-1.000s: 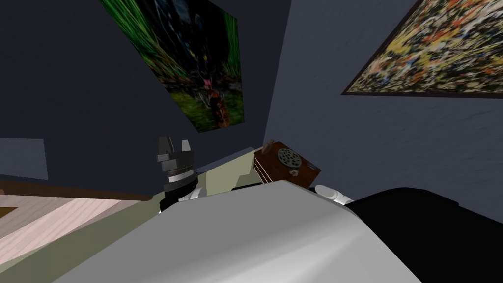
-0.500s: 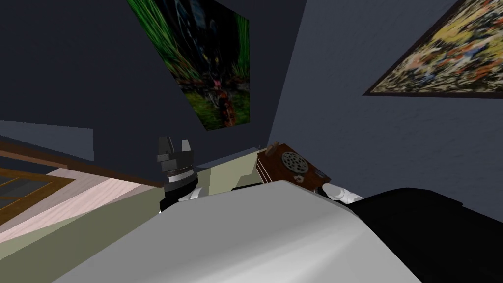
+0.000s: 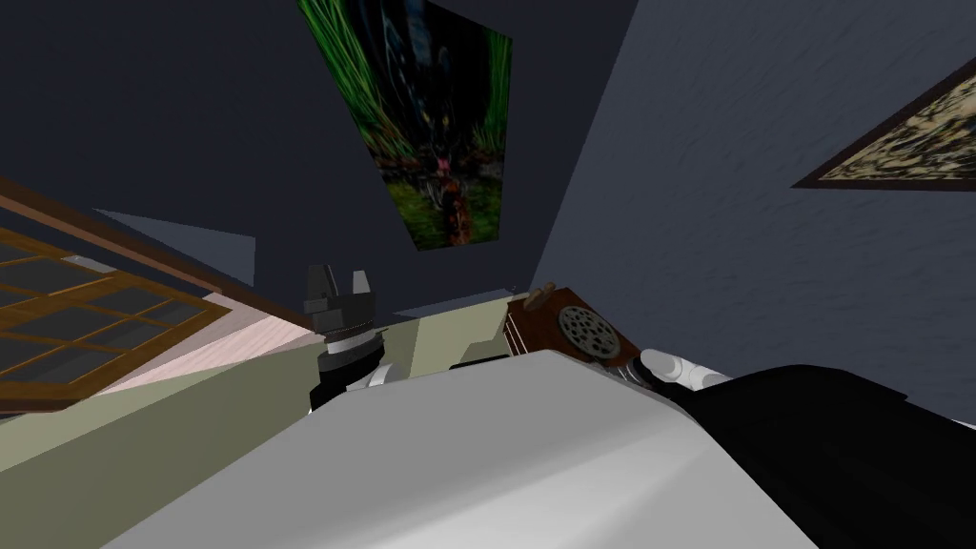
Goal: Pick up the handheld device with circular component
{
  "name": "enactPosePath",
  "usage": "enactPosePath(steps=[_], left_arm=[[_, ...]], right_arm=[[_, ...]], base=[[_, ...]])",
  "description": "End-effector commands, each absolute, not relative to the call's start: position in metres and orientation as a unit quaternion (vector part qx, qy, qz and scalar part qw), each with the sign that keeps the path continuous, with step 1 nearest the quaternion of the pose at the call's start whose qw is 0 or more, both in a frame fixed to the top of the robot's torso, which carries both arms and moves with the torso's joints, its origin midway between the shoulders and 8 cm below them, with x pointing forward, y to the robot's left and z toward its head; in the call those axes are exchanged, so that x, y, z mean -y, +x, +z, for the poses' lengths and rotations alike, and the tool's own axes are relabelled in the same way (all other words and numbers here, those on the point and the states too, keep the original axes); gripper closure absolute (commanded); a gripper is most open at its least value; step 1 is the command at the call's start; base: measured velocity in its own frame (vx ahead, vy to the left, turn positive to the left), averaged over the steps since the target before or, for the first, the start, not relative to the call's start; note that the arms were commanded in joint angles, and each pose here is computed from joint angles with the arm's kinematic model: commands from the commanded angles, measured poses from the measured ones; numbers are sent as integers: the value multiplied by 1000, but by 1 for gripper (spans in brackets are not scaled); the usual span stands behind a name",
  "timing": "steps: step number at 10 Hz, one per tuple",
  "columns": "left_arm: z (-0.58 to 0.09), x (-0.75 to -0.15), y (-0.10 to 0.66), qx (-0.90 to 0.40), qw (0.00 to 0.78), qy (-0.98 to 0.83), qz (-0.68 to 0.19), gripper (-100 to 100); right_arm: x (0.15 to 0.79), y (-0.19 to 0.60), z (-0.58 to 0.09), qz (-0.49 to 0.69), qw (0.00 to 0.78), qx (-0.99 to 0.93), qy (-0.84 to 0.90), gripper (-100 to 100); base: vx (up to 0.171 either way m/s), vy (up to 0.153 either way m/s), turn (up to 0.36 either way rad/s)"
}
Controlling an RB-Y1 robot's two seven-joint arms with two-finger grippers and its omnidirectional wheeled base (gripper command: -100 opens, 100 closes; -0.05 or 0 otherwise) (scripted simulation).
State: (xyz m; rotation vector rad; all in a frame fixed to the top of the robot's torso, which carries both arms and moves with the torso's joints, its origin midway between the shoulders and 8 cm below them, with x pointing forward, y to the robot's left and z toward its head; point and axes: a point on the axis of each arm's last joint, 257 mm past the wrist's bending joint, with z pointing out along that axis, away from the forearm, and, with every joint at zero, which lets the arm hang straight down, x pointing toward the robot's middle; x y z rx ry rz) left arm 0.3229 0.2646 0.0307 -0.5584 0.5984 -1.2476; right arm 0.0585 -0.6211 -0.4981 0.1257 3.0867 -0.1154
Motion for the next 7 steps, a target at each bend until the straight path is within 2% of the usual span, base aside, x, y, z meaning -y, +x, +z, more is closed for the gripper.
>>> enactPosePath(steps=[1, 2, 3, 7], left_arm=[[31, -265, 323, -272, 734, -254, -568, 0], [31, -265, 323, -272, 734, -254, -567, 0], [31, -265, 323, -272, 734, -254, -567, 0], [31, -265, 323, -272, 734, -254, -567, 0]], right_arm=[[621, 58, -498, -37, 25, -998, 41, -100], [622, 59, -497, -38, 25, -998, 41, 0], [618, 52, -507, -38, 27, -998, 44, -100], [611, 44, -519, -38, 30, -998, 50, -100]], base=[[39, -9, 62], [7, -3, -9], [14, -17, 65], [15, -34, 32]])
